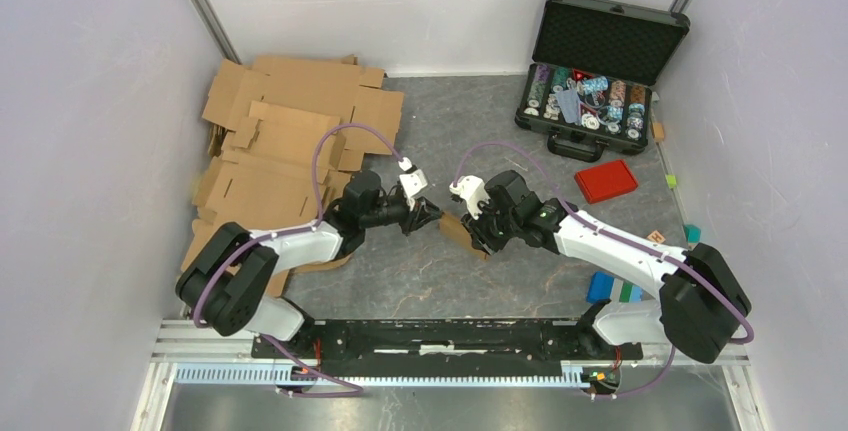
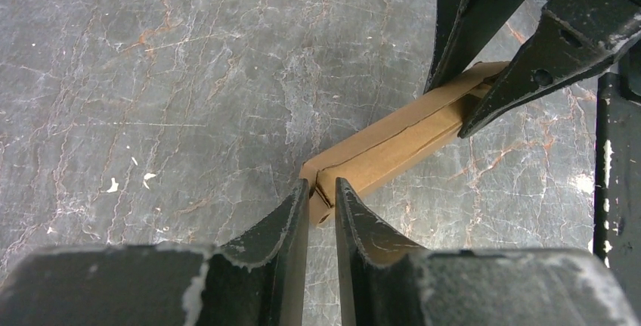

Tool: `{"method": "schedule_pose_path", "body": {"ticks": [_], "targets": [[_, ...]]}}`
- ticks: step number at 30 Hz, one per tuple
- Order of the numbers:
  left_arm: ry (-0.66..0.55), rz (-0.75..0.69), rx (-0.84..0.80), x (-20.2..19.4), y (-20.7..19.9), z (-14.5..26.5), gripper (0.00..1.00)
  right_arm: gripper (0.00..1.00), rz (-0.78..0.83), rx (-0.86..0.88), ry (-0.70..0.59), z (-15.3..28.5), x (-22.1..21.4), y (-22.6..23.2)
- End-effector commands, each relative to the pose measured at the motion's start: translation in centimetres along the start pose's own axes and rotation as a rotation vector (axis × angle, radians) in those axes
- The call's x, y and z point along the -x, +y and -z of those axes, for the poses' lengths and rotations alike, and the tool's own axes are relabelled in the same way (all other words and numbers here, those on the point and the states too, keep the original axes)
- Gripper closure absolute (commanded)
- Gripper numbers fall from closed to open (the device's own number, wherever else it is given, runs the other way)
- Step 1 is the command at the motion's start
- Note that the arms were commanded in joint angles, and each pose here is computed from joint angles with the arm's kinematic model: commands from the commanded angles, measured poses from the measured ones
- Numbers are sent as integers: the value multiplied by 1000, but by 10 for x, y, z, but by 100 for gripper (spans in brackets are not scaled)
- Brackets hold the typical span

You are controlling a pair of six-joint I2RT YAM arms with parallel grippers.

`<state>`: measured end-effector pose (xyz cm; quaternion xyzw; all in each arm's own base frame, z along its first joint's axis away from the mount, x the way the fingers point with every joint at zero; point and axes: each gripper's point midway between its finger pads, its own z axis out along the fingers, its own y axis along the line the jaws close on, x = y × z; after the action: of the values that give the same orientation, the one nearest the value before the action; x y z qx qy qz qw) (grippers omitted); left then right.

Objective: Fold the paper box
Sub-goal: Close the paper box at the center of the board.

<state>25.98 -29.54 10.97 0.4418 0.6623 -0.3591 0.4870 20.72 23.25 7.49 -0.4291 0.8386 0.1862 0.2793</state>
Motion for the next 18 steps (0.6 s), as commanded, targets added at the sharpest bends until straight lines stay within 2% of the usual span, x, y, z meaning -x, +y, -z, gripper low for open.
{"method": "schedule_pose_path", "body": {"ticks": [1,5,9,18], "targets": [[-25,-66,-12,15,3,-8,76,62,-9,32,10,-2,1,5],[-25,-66,-20,16,1,-11,79,62,-8,36,13,-2,0,6],[-6,-67,-29,14,0,-11,97,63,-10,32,12,-2,1,5],[32,-26,-11,16,1,-7,98,63,-13,1,28,-3,-1,0]]}}
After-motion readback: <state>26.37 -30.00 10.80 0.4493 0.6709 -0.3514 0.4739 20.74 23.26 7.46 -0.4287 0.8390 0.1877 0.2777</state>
